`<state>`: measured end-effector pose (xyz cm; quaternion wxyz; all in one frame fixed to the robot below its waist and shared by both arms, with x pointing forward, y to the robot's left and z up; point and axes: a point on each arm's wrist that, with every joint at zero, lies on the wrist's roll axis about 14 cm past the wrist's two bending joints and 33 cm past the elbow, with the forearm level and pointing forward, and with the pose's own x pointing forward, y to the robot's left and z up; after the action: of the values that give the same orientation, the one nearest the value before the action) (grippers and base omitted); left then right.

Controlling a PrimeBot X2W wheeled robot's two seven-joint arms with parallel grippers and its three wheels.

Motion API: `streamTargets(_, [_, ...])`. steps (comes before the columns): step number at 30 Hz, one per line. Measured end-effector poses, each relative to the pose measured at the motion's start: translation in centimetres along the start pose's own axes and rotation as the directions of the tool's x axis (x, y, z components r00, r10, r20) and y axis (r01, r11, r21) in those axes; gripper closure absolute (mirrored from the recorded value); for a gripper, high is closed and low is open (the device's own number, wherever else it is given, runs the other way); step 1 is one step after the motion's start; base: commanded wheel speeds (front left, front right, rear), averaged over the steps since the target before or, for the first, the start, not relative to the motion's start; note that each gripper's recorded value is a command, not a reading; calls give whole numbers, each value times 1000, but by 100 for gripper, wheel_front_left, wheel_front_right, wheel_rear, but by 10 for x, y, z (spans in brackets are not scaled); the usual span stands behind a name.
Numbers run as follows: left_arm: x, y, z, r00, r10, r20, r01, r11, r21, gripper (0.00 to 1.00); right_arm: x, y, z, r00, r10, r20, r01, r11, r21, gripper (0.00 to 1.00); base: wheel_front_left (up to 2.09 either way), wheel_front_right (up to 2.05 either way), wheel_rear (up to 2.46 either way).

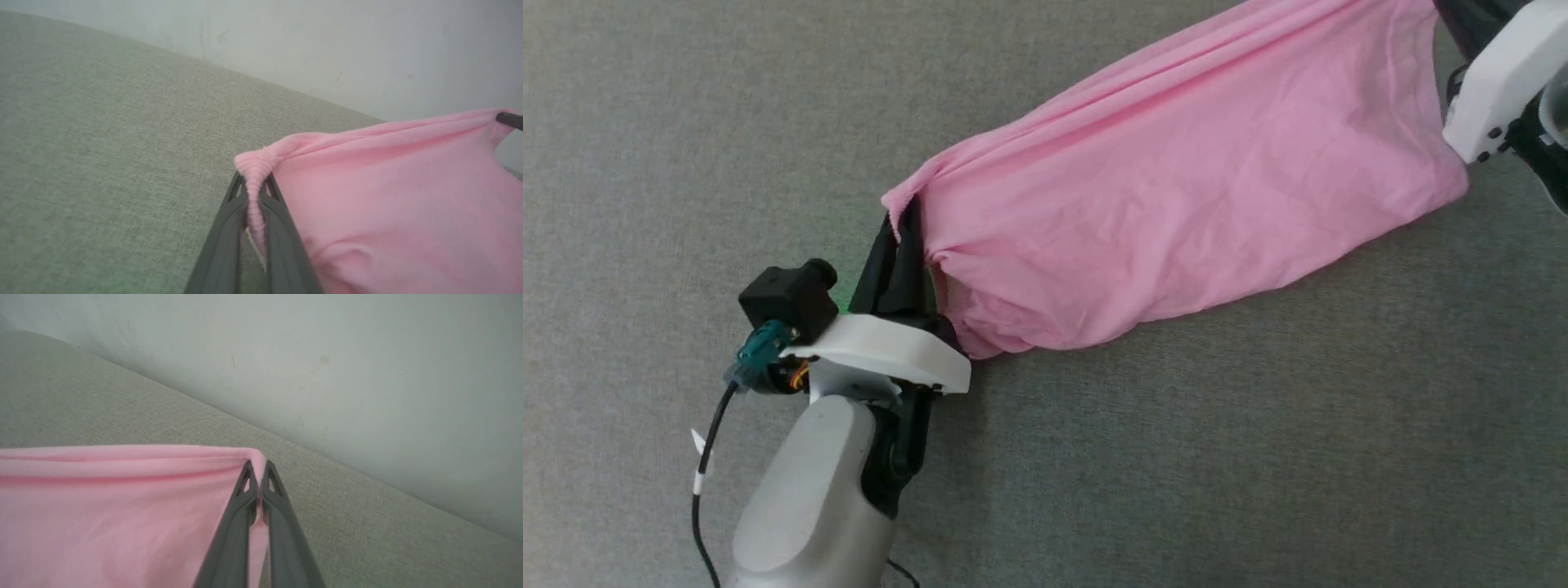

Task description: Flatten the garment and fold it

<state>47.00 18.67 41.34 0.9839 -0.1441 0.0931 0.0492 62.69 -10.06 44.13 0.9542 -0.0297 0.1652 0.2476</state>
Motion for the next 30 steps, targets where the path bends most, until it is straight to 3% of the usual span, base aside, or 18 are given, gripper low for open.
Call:
streamTargets(2, [1,4,-6,1000,13,-10,-13,1000,-3,100,9,5,-11,1000,18,-18,-19,1000,-13,100,0,0,0])
streamTargets(3, [1,5,-9,1000,18,-15,-18,1000,-3,100,12,7,-16,999,26,-22,-27,1000,-14,94,0,0,0])
streamTargets(5, [2,7,-12,1000,20,-17,-20,1000,-3,100,18,11,-28,999,38,-39,-38,999,-10,62,0,0,0])
streamTargets(6, [3,7,-12,1000,19,-19,-19,1000,-3,99,20,12,-33,998,42,-48,-43,999,-8,13,0,0,0])
streamTargets(7, [4,6,-13,1000,14,-22,-14,1000,-3,74,21,14,-39,997,48,-58,-48,999,-3,0,0,0,0])
streamTargets(8, [4,7,-13,1000,14,-21,-14,1000,-1,53,21,17,-44,996,54,-66,-55,999,0,0,0,0,0])
streamTargets(9, [4,7,-13,1000,13,-19,-13,1000,0,9,21,19,-47,996,59,-66,-59,998,4,0,0,0,0])
streamTargets(10, [4,6,-13,1000,7,-20,-7,1000,1,0,20,20,-47,996,63,-62,-63,998,5,0,0,0,0])
streamTargets(21, [-21,14,13,998,53,43,-53,998,14,0,-18,12,17,976,15,216,-19,1000,17,0,0,0,0])
streamTargets(25, [-33,21,35,994,51,92,-56,997,49,0,-51,9,49,943,-19,333,10,1000,27,0,0,0,0])
streamTargets(30, [-44,18,46,1000,4,31,-7,995,98,0,-101,14,39,928,-57,368,51,998,24,0,0,0,0])
